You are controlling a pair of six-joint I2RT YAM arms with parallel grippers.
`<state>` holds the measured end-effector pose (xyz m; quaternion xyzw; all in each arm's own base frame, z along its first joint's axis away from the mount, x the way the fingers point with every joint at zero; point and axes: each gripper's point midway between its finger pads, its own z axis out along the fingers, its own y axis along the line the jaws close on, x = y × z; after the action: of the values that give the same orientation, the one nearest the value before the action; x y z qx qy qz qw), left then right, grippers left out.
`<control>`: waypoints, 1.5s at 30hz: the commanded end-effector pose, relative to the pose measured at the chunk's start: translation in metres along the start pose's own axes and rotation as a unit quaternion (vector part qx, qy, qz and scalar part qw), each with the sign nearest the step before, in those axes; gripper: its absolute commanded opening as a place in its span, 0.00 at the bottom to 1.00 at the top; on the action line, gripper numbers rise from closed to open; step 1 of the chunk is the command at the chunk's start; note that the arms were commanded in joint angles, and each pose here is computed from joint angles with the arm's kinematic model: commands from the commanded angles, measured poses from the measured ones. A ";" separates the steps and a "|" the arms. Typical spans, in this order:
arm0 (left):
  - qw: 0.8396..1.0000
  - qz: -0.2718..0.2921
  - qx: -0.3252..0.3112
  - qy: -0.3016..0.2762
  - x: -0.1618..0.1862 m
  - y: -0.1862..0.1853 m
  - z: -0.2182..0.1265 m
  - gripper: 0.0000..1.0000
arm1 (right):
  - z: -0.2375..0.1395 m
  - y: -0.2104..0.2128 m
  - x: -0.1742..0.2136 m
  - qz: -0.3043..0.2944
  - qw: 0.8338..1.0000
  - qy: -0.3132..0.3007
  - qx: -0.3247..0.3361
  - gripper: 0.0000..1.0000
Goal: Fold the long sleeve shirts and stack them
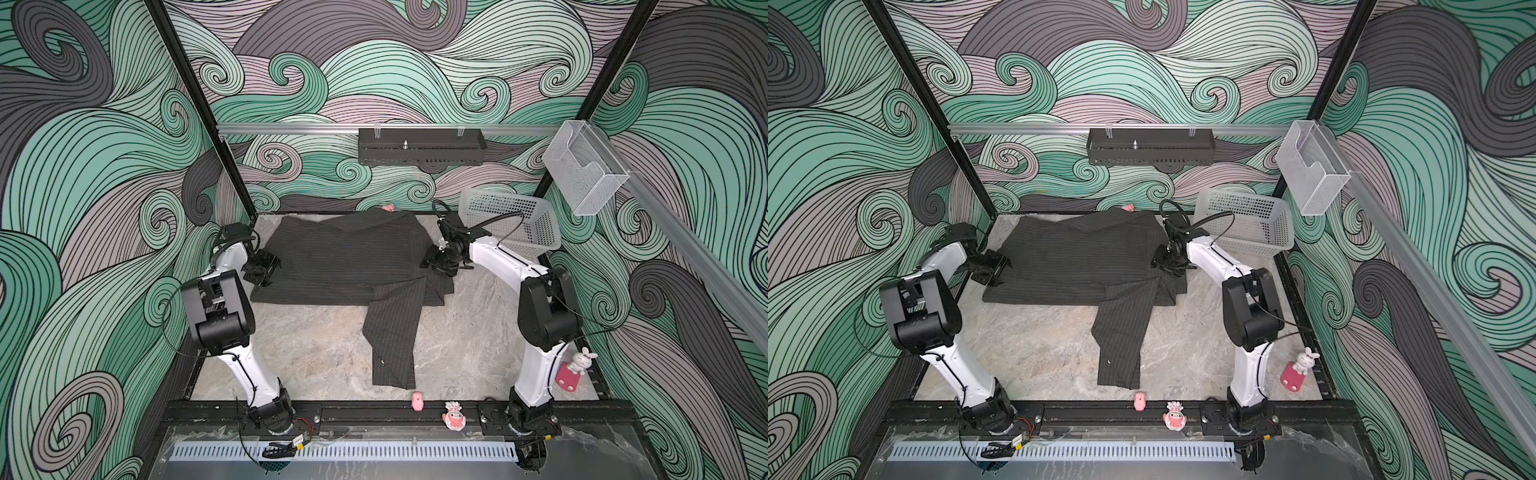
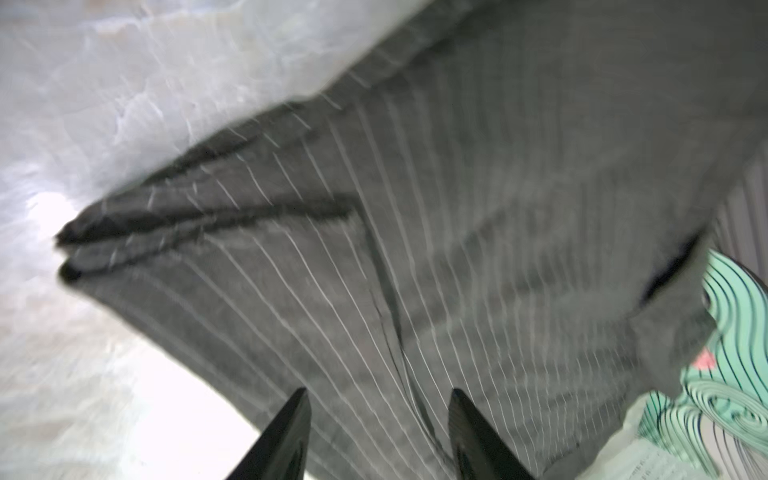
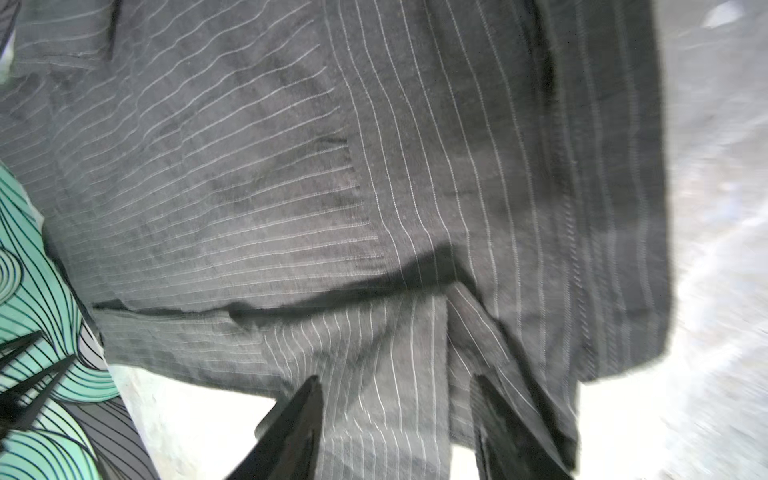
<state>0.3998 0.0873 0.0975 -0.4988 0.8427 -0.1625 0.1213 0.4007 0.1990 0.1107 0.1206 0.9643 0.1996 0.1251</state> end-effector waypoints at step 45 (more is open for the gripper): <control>0.957 0.224 0.021 0.185 0.266 0.087 -0.002 0.47 | 0.076 0.078 0.256 -0.094 0.965 0.212 -0.125 0.29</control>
<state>0.1992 -0.0937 0.0545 -0.2585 0.9403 -0.2216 -0.0016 0.1886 0.3623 0.0240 -0.0435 0.9481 0.3100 -0.0561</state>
